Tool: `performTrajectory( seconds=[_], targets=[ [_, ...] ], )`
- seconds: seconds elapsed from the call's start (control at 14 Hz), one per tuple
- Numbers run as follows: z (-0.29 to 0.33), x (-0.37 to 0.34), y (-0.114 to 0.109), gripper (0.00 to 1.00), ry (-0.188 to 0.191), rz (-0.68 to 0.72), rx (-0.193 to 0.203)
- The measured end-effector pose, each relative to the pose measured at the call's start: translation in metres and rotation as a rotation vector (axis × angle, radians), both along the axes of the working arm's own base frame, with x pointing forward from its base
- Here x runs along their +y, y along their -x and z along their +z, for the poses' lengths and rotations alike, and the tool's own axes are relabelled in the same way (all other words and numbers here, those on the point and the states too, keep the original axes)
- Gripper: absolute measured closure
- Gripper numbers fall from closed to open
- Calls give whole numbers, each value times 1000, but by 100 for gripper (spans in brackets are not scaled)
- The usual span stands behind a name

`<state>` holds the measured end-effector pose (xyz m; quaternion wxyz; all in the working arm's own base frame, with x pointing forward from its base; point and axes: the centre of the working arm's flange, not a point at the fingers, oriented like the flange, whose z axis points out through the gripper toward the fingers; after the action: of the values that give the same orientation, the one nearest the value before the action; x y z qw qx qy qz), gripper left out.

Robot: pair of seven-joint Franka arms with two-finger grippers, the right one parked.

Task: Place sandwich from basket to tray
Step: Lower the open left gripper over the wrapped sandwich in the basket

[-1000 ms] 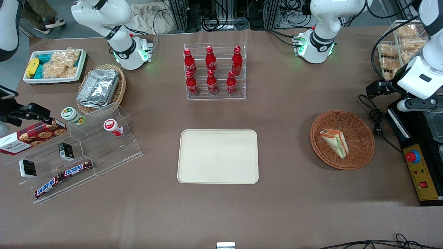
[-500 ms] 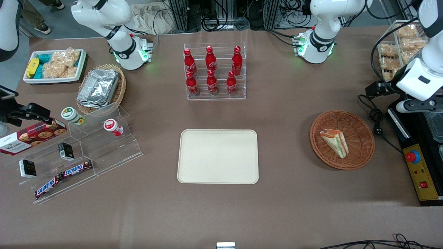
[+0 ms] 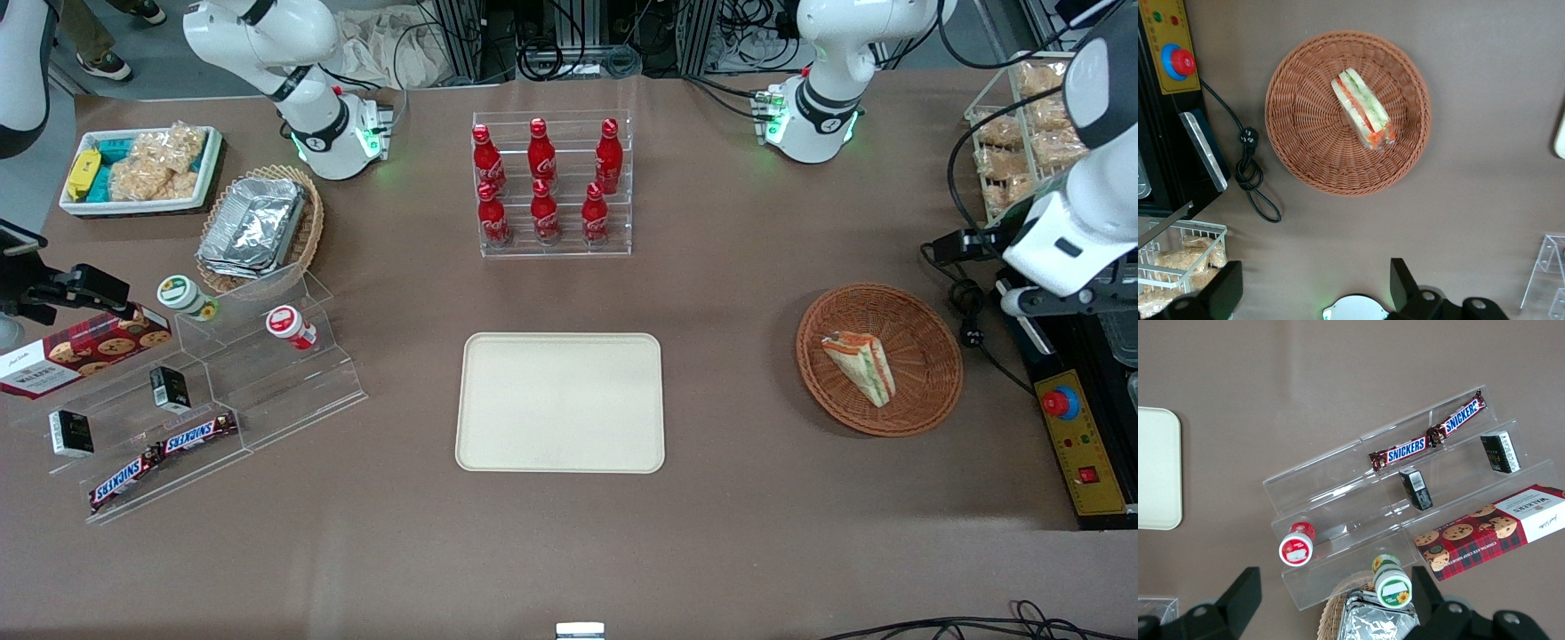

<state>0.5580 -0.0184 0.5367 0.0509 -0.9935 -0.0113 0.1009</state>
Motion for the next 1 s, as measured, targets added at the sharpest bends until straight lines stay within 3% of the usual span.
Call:
performTrajectory(
  seconds=[0.29,0.64,1.0],
  targets=[
    [-54,14,-17,1,5,22,69],
    [-136,19,-27,1,-8,164,-19],
    [-221,12,-37,1,-21,430,-104]
  ],
)
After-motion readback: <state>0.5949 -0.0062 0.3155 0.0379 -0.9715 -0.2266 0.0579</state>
